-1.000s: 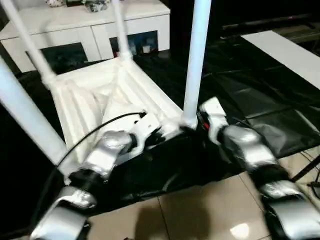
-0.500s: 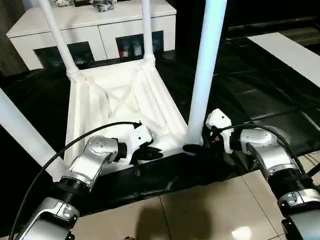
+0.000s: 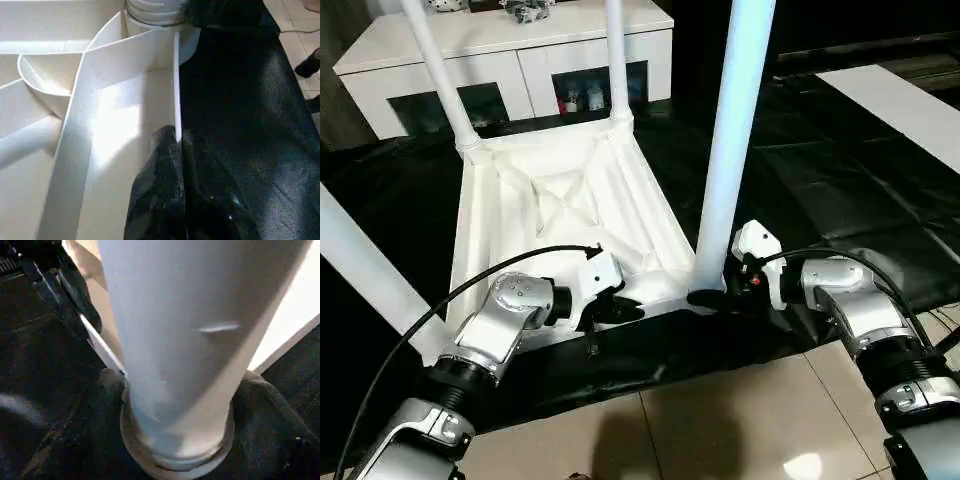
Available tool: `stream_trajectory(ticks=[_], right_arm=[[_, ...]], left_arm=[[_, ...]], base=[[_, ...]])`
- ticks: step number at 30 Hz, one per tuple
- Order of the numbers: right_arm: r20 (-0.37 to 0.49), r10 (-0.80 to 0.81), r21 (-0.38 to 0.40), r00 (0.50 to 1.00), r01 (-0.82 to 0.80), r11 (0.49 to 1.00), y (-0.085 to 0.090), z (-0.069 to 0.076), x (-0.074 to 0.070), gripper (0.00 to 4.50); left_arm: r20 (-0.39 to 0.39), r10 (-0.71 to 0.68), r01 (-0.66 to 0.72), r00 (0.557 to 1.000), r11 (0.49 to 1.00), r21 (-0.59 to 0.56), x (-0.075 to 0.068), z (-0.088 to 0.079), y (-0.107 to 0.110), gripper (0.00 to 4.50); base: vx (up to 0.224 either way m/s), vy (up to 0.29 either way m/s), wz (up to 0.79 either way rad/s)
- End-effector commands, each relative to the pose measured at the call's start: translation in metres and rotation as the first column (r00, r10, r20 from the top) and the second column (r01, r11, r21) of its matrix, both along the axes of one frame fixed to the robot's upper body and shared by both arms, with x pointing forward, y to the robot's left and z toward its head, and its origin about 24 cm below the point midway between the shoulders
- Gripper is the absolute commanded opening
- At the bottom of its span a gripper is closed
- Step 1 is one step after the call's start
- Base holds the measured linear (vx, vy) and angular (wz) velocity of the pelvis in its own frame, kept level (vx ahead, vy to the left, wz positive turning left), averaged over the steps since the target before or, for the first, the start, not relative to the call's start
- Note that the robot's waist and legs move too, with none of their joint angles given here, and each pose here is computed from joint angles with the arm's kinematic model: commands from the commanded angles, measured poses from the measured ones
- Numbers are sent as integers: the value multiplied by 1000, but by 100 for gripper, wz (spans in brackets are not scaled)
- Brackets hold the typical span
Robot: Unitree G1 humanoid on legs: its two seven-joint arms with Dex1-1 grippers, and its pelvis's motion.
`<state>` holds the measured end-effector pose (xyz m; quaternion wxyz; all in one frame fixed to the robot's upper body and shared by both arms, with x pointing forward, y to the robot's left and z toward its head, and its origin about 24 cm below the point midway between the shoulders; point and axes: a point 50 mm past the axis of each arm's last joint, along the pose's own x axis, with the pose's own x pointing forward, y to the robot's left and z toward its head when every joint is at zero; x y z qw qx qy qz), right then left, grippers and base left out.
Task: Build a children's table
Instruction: Rotate leg to tighten
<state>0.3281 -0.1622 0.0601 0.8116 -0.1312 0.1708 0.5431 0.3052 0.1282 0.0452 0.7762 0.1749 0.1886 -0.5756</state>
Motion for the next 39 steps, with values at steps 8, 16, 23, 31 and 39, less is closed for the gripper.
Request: stream_trajectory(ticks=[8,16,23,31,39], right_arm=[[-28,-187,79,982,188,979,22,-13,5,270],[-161,-689,67,707,704,707,55,-40,23,269],[-93,-763,41,639,768,639,73,-40,29,269],[-34,-700,115,713,699,706,82,-28,32,380],[85,-413,106,907,404,909,49,-14,20,405]], left_arm=[[24,42,-42,999,999,11,7,1,-6,0],[130,351,-360,927,932,45,42,5,-36,0],[176,401,-413,899,910,33,49,4,-51,0],[178,371,-382,912,924,32,45,-2,-43,0],[188,241,-257,952,964,70,36,-6,-25,0]], base=[[0,0,0],[0,0,0],[0,0,0],[0,0,0],[0,0,0]])
